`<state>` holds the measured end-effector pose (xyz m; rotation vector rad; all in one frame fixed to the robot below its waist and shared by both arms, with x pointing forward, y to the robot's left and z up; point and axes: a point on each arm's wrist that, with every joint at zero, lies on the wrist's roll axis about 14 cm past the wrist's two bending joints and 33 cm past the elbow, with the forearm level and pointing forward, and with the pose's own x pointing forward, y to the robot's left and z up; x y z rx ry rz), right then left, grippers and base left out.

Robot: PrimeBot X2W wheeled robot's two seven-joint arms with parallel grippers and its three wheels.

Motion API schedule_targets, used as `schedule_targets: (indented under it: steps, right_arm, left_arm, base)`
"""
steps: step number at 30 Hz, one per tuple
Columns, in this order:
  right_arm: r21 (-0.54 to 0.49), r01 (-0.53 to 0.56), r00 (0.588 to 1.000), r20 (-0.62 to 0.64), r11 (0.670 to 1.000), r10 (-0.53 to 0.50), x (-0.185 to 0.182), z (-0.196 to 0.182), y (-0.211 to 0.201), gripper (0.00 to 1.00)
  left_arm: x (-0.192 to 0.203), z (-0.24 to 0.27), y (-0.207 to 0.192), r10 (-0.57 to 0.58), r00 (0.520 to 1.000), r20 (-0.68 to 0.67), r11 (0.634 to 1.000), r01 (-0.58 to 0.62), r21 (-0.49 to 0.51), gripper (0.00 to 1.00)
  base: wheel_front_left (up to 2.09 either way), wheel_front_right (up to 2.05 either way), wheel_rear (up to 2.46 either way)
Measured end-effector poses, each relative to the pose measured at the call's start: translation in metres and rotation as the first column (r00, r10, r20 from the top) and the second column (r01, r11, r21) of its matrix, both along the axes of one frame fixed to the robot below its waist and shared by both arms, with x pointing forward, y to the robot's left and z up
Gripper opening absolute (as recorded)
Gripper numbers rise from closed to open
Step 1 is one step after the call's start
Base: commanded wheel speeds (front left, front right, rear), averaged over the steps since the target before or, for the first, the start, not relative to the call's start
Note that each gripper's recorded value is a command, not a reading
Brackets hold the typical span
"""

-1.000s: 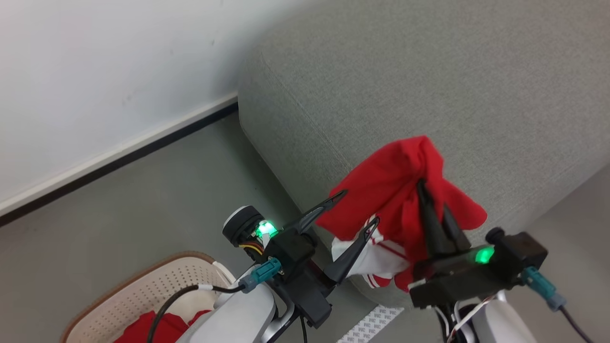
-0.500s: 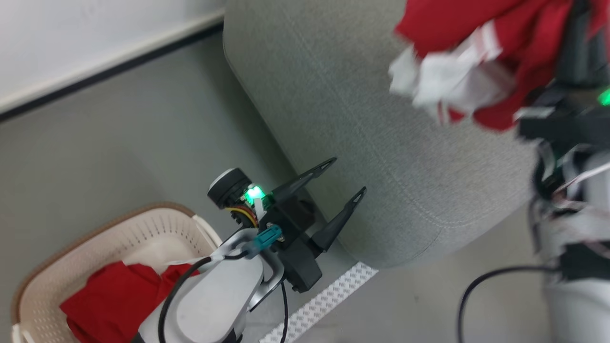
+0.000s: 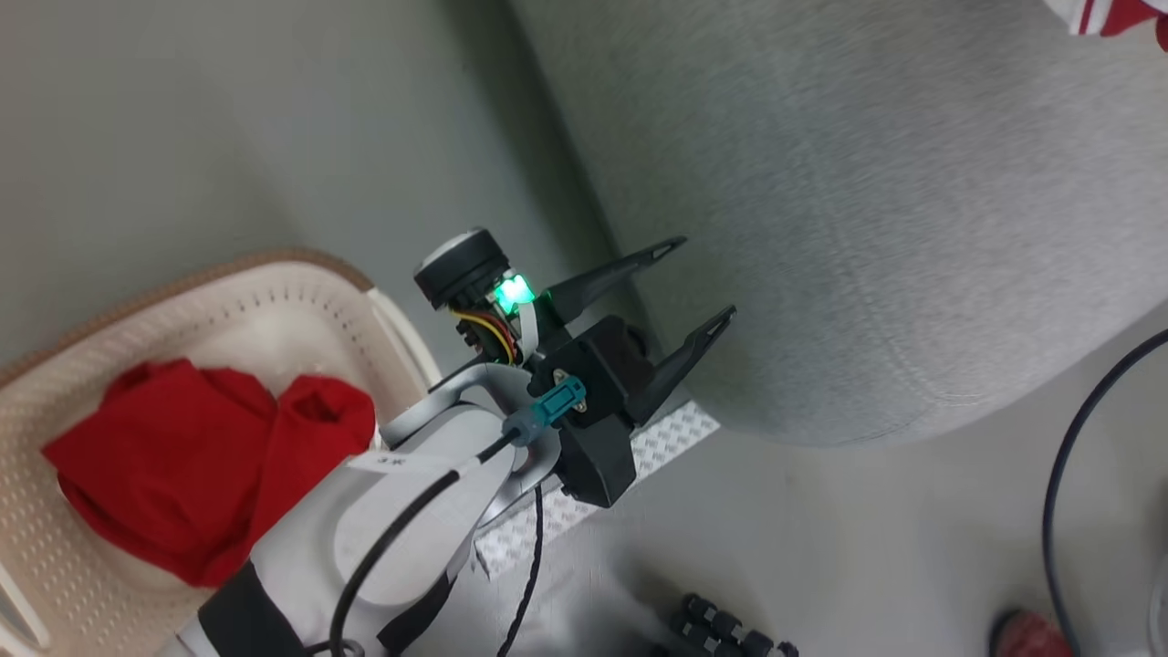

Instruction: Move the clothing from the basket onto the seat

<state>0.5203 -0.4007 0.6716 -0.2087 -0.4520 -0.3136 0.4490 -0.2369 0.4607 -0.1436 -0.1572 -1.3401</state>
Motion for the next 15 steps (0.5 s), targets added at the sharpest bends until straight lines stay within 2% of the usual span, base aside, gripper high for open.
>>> schedule_targets:
  steps: [7,11,15]
  right_arm:
    - [0.111,0.082,0.981,-0.183,0.99,-0.06,0.036,-0.09,-0.03,0.0]
    - [0.157,0.142,0.942,-0.326,0.977,-0.084,0.042,-0.151,-0.04,0.0]
    - [0.193,0.213,0.903,-0.414,0.958,-0.118,0.038,-0.189,-0.052,0.0]
  left_arm:
    - [0.013,-0.044,0.008,0.019,0.997,-0.071,0.999,-0.017,0.033,1.0]
    - [0.015,-0.059,0.014,0.032,0.996,-0.08,0.998,-0.028,0.058,1.0]
    - [0.017,-0.066,0.017,0.035,0.996,-0.079,0.997,-0.029,0.073,1.0]
  base:
    - [0.0,0.0,0.0]
    - [0.0,0.0,0.0]
    - [0.0,0.0,0.0]
